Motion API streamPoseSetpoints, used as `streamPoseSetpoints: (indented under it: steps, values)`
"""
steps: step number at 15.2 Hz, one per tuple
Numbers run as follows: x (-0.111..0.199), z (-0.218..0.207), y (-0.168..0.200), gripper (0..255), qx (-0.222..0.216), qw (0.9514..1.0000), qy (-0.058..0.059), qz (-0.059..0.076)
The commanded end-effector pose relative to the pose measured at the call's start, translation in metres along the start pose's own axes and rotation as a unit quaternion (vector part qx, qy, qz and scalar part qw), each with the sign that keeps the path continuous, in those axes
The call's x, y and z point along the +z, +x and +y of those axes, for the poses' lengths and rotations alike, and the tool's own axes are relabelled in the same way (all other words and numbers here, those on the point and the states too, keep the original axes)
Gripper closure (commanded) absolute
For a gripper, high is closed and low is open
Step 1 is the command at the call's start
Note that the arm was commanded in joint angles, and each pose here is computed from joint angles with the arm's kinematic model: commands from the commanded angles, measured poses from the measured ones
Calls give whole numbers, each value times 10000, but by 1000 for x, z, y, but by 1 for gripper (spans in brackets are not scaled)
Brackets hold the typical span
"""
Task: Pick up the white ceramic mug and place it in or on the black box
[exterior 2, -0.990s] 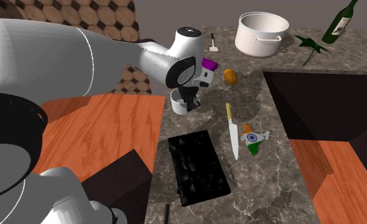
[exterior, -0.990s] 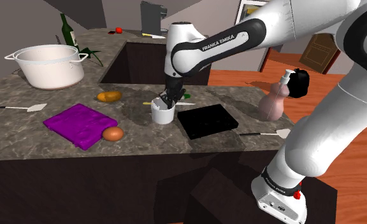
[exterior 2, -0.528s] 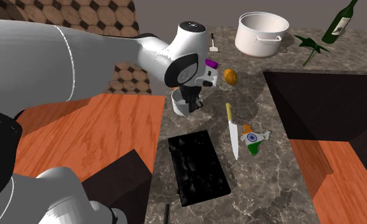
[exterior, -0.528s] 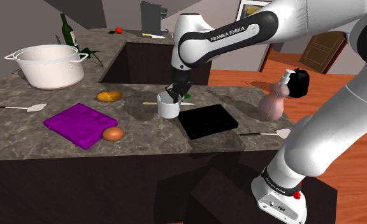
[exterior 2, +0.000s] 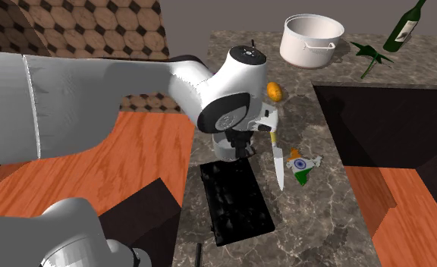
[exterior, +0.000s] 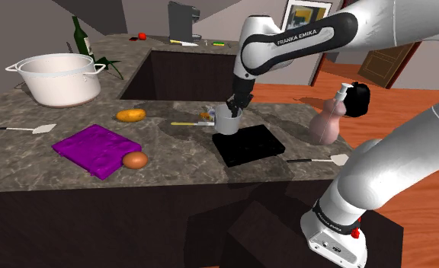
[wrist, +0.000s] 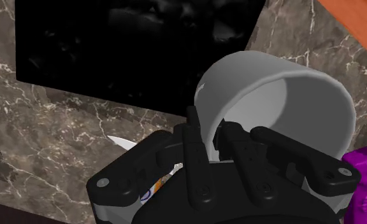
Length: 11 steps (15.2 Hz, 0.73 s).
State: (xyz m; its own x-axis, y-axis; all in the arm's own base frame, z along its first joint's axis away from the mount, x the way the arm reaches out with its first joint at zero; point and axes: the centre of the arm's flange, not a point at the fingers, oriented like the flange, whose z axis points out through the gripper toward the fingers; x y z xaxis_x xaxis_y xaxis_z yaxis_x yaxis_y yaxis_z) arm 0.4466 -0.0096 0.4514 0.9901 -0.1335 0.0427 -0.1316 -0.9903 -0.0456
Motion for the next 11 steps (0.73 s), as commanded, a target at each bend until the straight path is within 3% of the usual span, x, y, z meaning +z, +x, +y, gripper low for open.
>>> streamPoseSetpoints:
  steps: [1,8,11]
  values:
    - [-2,23,-7,255,-9,10000,1,1]
    - [-10,112,-31,255,-9,10000,1,1]
    - [0,116,-32,255,-9,10000,1,1]
